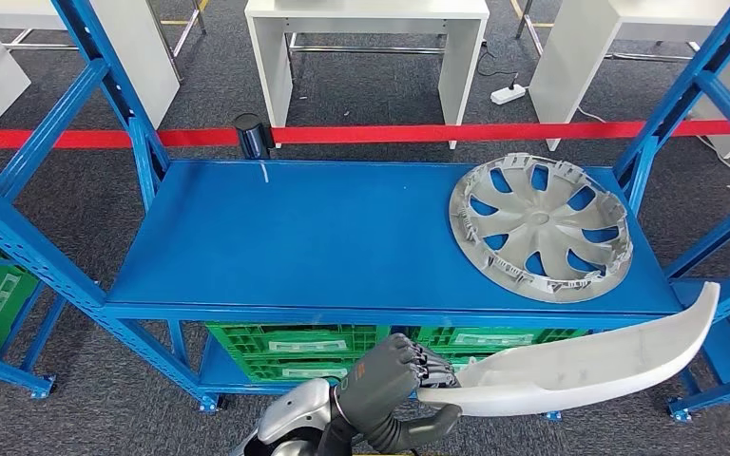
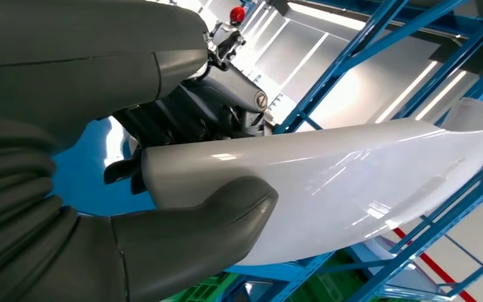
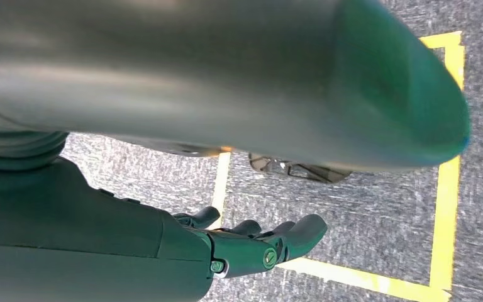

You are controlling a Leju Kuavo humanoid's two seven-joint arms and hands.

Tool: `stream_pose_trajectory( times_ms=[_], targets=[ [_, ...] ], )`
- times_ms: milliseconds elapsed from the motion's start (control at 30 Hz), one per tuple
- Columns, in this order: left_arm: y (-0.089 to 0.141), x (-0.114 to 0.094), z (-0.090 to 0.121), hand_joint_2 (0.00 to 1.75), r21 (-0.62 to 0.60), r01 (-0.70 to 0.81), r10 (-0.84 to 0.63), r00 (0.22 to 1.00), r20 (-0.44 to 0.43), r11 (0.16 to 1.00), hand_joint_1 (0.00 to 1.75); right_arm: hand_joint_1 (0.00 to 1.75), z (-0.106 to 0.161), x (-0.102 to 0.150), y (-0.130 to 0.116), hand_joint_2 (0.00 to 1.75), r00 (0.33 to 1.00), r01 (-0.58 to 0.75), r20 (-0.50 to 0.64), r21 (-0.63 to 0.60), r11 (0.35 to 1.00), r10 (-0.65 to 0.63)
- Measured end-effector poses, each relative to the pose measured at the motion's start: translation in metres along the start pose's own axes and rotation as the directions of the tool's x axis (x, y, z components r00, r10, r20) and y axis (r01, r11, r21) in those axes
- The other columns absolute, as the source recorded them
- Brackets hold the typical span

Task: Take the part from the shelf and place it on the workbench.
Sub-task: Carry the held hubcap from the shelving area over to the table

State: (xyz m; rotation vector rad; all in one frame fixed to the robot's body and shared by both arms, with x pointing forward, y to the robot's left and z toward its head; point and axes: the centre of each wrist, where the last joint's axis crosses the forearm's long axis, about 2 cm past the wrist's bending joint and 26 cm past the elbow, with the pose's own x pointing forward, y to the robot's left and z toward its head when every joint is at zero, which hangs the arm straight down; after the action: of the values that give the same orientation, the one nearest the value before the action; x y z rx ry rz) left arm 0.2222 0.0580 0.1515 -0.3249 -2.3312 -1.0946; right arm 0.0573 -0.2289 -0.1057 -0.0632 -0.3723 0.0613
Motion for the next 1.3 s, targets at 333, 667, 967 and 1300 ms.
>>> stream_pose_trajectory(
  times_ms=[333,667,967,1300],
  targets=[
    [0.0001,0.0003,0.0002,1.75,-0.002,0.001,-0.001,1.0,0.0,1.0,1.75,0.0,-0.0003,0.001,-0.0007,0.0,1.0,0.002,0.004,-0.002,1.0,-0.002],
    [-0.0015,0.0004,0.0038,1.75,-0.006,-0.01,0.01,1.0,-0.004,1.0,1.75,0.0,-0.0001,0.0001,-0.0004,0.0,1.0,0.002,0.005,-0.002,1.0,-0.002],
    [-0.0015,0.0014,0.0025,1.75,-0.004,-0.014,0.014,1.0,0.003,1.0,1.75,0.0,0.0,0.0001,-0.0001,0.0,1.0,0.003,0.004,0.0,1.0,-0.003],
    [-0.0034,0.0009,0.002,1.75,-0.023,-0.05,0.05,0.999,0.02,0.999,1.75,0.0,-0.0002,-0.0003,-0.0013,0.0,1.0,0.01,0.004,-0.004,1.0,-0.01]
  ],
)
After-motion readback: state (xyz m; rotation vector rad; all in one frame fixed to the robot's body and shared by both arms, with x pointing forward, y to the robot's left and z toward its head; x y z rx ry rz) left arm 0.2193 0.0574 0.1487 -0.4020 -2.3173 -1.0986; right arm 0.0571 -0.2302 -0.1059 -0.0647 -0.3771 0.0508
